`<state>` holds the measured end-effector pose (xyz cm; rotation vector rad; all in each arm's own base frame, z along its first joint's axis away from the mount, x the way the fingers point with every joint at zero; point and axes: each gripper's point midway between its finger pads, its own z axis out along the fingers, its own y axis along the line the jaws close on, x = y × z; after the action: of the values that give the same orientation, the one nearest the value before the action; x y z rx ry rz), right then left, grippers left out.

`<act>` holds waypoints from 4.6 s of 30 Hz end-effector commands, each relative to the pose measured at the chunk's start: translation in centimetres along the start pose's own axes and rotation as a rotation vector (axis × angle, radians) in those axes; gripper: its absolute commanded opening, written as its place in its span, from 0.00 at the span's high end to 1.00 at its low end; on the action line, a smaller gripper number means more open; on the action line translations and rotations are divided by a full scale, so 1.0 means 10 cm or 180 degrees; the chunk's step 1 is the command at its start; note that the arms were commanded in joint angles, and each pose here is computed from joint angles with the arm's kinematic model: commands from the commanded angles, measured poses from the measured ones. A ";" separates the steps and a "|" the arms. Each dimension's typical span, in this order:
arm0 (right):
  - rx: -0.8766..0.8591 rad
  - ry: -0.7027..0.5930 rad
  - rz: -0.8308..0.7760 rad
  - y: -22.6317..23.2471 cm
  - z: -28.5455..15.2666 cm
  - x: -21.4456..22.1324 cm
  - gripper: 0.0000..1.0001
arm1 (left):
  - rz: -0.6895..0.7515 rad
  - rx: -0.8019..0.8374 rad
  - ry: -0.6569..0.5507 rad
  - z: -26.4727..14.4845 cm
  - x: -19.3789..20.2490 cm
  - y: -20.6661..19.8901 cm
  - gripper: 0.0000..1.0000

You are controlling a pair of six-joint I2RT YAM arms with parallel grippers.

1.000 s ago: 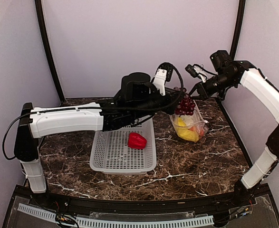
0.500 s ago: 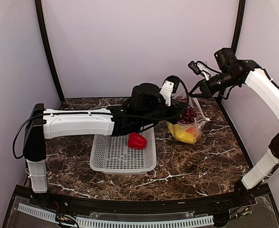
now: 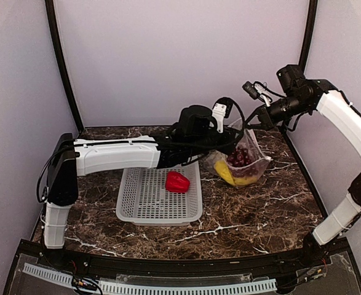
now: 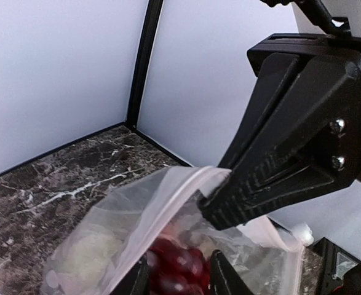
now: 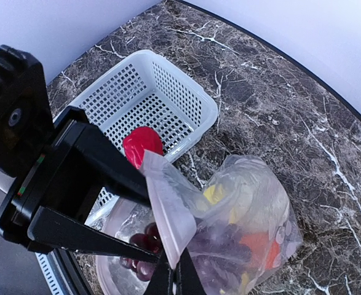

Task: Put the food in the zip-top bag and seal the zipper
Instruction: Place the fake fruit in the zipper food storage bag, then adjust the fake vegetable in the bin, then pick up the fake fruit from the bin.

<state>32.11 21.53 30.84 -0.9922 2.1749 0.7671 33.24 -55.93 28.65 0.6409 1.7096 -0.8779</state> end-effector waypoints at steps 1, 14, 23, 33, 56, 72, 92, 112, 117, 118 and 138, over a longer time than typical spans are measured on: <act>0.0081 -0.0155 -0.0094 0.02 -0.11 -0.10 1.00 | -0.0059 0.0042 -0.0010 -0.07 -0.20 -0.03 0.61; 0.0383 -0.0254 0.0036 -0.41 -0.18 -0.22 1.00 | 0.0279 0.0396 -0.0300 -0.94 -0.65 -0.48 0.45; 0.0664 -0.0753 0.0168 -0.85 -0.68 -0.52 1.00 | 0.0374 -0.0198 -0.0028 -1.39 -0.16 0.02 0.40; 0.0117 -0.0216 0.0127 -0.44 -0.04 0.02 1.00 | 0.0253 -0.0647 0.0702 -1.52 0.64 0.40 0.35; -0.0171 -0.0515 -0.0128 -0.31 0.16 0.35 1.00 | -0.0403 -0.1326 0.1590 -1.78 1.41 1.23 0.28; -0.0223 -0.0528 -0.0175 -0.29 0.22 0.48 1.00 | -0.0442 -0.1439 0.2021 -1.51 1.73 1.68 0.11; -0.0233 -0.0501 -0.0130 -0.32 0.28 0.59 1.00 | -0.0527 -0.1386 0.2635 -1.18 1.98 2.20 0.25; -0.0245 -0.0480 -0.0118 -0.33 0.30 0.62 1.00 | -0.0470 -0.0971 0.2490 -2.02 1.55 1.55 0.29; -0.0252 -0.0485 -0.0135 -0.31 0.29 0.62 1.00 | -0.0301 -0.0938 0.2610 -2.02 1.45 1.28 0.28; -0.0250 -0.0482 -0.0132 -0.32 0.29 0.62 1.00 | -0.0252 -0.0908 0.2646 -2.01 1.46 1.20 0.28; -0.0301 -0.0503 -0.0138 -0.27 0.27 0.63 1.00 | -0.0025 -0.0933 0.3525 -2.13 2.10 0.98 0.09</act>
<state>32.16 19.37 23.18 -0.9762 2.0292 0.9086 23.82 -33.34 11.09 0.9308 2.7013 -0.2508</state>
